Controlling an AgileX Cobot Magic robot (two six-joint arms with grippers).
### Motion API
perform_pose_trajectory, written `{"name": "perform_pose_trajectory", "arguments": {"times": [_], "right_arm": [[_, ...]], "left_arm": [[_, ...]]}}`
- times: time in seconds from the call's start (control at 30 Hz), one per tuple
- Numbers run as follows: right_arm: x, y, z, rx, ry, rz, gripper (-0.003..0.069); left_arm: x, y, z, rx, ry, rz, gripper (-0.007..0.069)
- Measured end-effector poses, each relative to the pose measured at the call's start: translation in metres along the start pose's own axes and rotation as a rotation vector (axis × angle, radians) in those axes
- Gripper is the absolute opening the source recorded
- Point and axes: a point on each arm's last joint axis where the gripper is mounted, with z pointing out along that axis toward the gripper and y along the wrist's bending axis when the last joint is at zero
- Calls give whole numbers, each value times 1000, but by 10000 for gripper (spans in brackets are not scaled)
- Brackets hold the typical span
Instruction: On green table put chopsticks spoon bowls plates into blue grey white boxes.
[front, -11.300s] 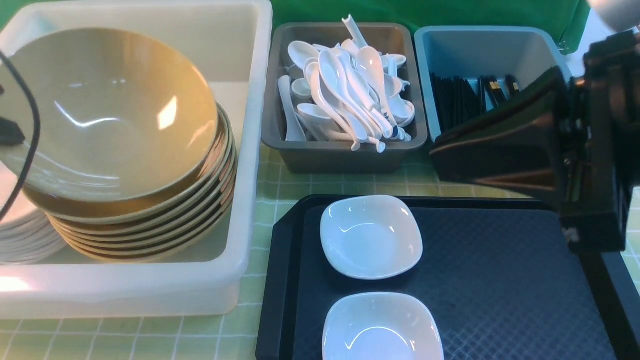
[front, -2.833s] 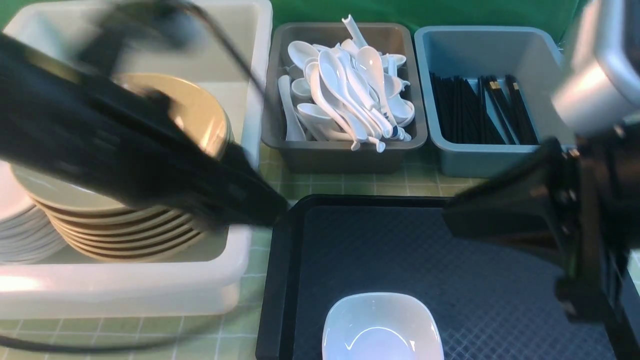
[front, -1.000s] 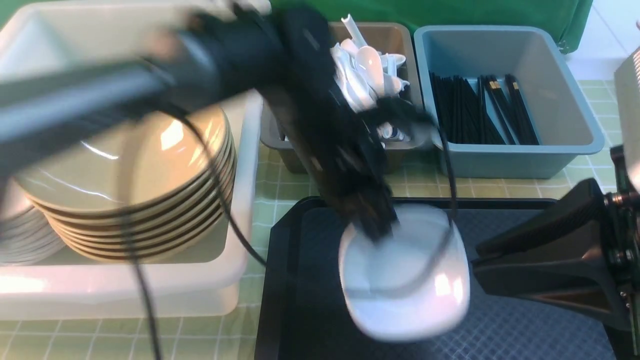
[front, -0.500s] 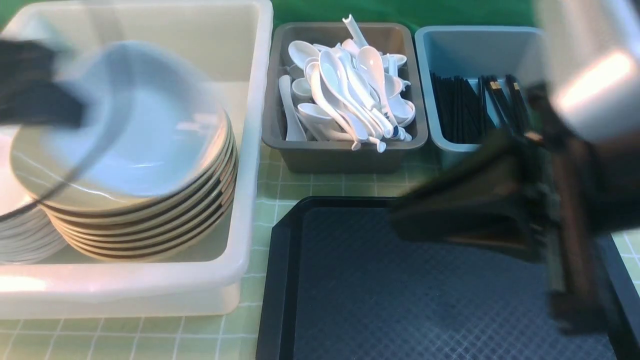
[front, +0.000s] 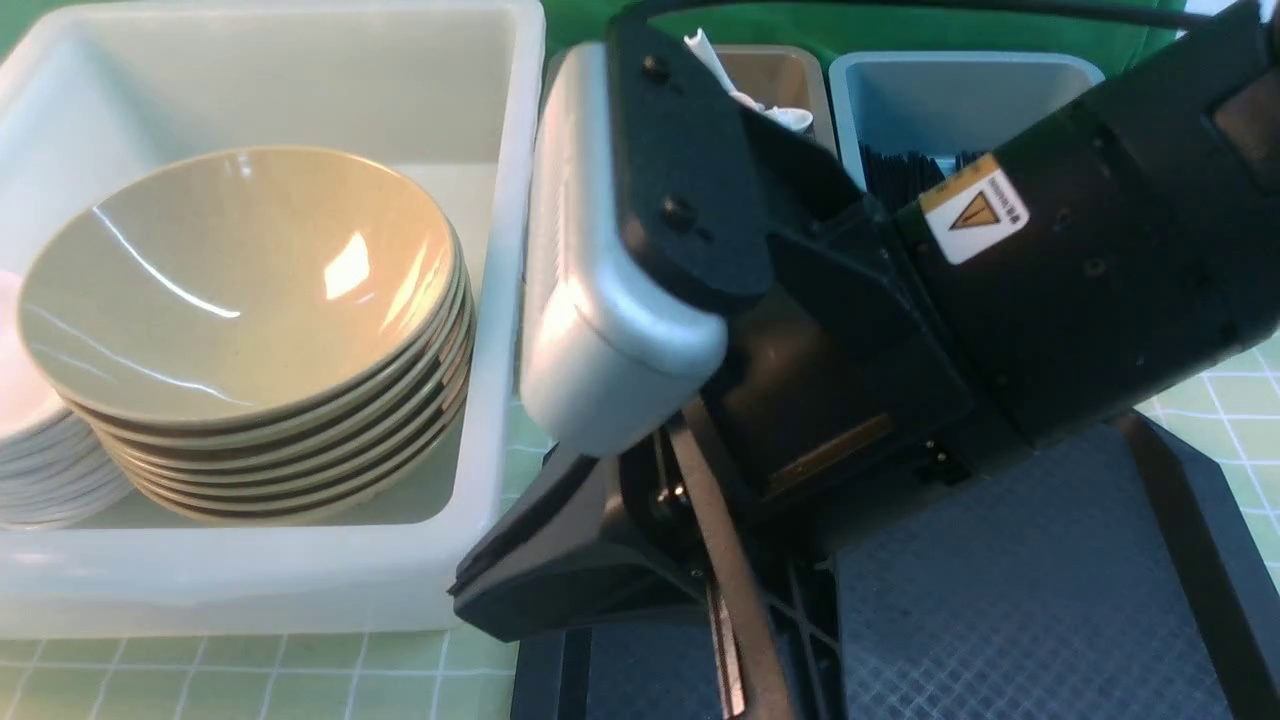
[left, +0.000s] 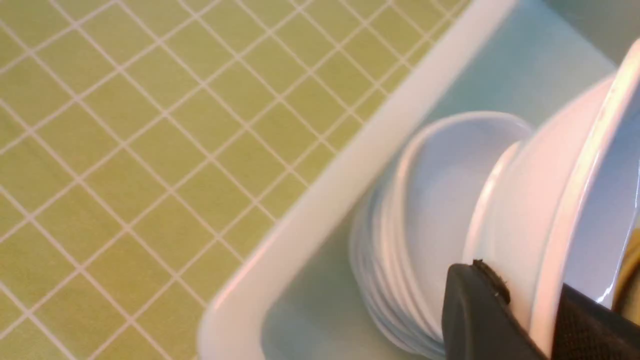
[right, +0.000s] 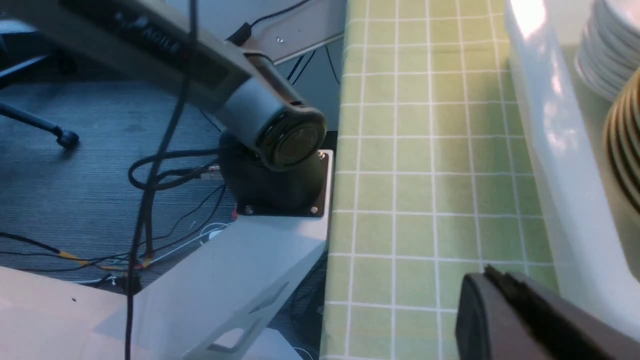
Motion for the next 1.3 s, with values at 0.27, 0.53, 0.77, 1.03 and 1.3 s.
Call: {"name": "perform_pose_trajectory", "arguments": {"times": [0.27, 0.53, 0.77, 1.03, 1.3], "right_arm": [[0, 1, 0, -10, 7, -1, 21], [1, 2, 0, -20, 16, -2, 26], [1, 1, 1, -14, 11, -4, 33], [0, -2, 0, 12, 5, -14, 38], [19, -55, -34, 220, 2, 165, 47]], "left_arm": [[7, -19, 69, 36, 194, 85, 15], [8, -19, 89, -9, 219, 96, 36], [10, -17, 89, -39, 241, 62, 266], [13, -15, 87, -63, 274, 30, 642], [12, -42, 37, 13, 228, 153, 663]]}}
